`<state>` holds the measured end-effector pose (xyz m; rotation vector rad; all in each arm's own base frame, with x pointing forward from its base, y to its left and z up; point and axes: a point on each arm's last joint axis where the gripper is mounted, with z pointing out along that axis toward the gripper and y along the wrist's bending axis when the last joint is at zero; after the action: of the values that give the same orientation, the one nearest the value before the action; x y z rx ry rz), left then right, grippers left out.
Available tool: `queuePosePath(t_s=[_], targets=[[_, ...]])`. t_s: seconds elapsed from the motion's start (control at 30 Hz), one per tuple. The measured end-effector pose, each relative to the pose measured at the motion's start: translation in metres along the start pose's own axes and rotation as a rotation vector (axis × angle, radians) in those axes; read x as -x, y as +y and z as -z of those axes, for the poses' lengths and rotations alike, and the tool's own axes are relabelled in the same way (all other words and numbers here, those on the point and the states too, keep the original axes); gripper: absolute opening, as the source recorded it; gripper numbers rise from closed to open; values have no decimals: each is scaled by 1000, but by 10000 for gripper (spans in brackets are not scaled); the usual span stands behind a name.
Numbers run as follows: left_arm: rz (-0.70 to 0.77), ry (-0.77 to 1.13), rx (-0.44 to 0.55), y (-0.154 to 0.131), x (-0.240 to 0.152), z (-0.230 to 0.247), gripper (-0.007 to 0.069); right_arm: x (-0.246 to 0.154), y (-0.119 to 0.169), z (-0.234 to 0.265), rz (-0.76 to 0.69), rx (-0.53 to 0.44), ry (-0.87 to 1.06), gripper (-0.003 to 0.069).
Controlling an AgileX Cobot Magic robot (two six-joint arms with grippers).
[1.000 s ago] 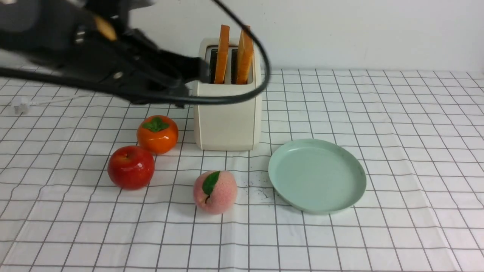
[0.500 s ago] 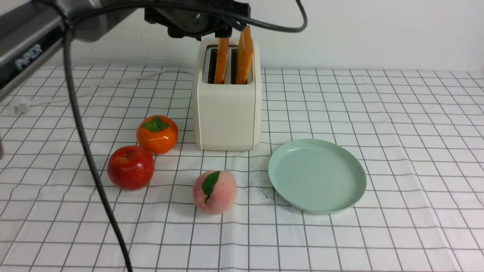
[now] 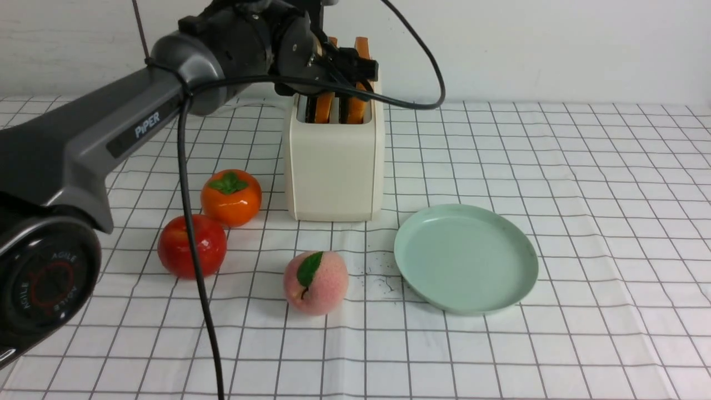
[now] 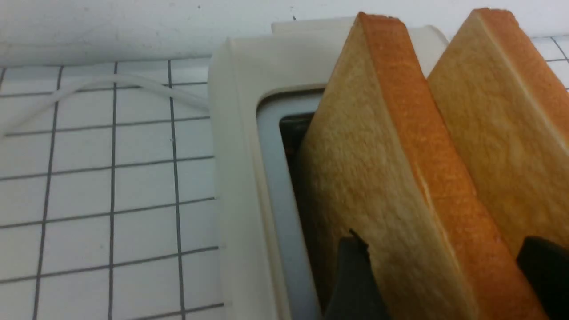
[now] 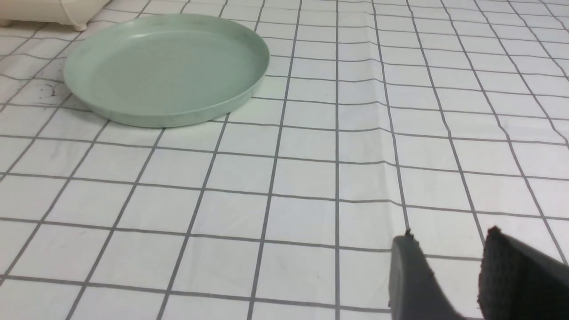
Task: Take toasted bread from bread machine on white checkered table place on plate.
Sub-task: 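Reach for a toast slice standing in the toaster with the left gripper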
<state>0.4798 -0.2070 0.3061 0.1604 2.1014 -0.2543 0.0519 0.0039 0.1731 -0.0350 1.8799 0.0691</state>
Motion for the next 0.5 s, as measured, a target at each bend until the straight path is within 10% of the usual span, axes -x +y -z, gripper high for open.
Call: queuePosePath(t_s=[0.2, 0.3, 0.5], targets=[[-19, -44, 18, 2, 0, -6, 300, 0, 0, 0, 0, 0, 0, 239], [-30, -63, 29, 3, 3, -5, 105, 0, 0, 0, 0, 0, 0, 239], [-21, -117, 35, 4, 30, 33, 102, 0, 0, 0, 0, 0, 0, 239]])
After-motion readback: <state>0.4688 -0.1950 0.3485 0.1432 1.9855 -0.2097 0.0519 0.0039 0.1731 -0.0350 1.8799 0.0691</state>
